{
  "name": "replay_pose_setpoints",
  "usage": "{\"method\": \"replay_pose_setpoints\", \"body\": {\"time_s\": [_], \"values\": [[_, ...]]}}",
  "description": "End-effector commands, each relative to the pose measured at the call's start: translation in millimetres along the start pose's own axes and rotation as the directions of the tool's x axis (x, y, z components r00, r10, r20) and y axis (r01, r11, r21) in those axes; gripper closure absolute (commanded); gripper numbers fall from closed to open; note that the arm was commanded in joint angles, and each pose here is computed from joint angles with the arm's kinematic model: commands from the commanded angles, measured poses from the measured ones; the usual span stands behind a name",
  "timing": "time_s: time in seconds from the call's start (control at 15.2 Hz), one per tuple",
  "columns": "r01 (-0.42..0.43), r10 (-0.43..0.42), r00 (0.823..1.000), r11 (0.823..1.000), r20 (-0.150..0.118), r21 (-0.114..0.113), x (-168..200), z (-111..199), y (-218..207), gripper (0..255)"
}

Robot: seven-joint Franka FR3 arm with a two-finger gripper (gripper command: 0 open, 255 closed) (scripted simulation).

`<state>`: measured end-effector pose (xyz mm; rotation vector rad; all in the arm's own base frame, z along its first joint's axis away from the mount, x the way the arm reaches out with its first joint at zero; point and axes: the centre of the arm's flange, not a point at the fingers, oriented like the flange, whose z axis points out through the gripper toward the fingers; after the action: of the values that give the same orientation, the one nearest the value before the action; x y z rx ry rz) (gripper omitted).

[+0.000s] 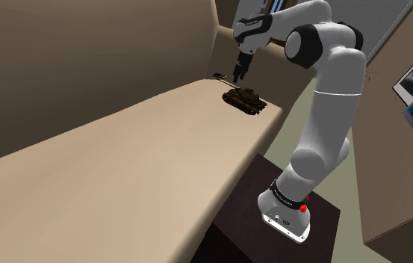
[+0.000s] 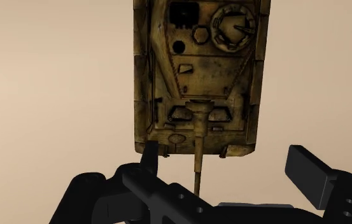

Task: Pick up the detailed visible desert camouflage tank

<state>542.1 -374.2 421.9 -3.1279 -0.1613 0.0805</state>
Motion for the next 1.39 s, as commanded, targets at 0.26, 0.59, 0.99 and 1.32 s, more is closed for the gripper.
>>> {"method": "replay_pose_setpoints", "body": {"time_s": [0.26, 0.59, 0.99, 1.32], "values": [[0.006, -0.006, 1.0, 1.0, 0.002, 0.001, 6.5, 34.4, 9.5, 0], [0.006, -0.006, 1.0, 1.0, 0.002, 0.001, 6.3, 47.7, 10.5, 255], [0.006, -0.006, 1.0, 1.0, 0.002, 0.001, 6.8, 48.3, 10.9, 255], [0.006, -0.006, 1.0, 1.0, 0.002, 0.001, 6.6, 37.5, 9.5, 255]]}}
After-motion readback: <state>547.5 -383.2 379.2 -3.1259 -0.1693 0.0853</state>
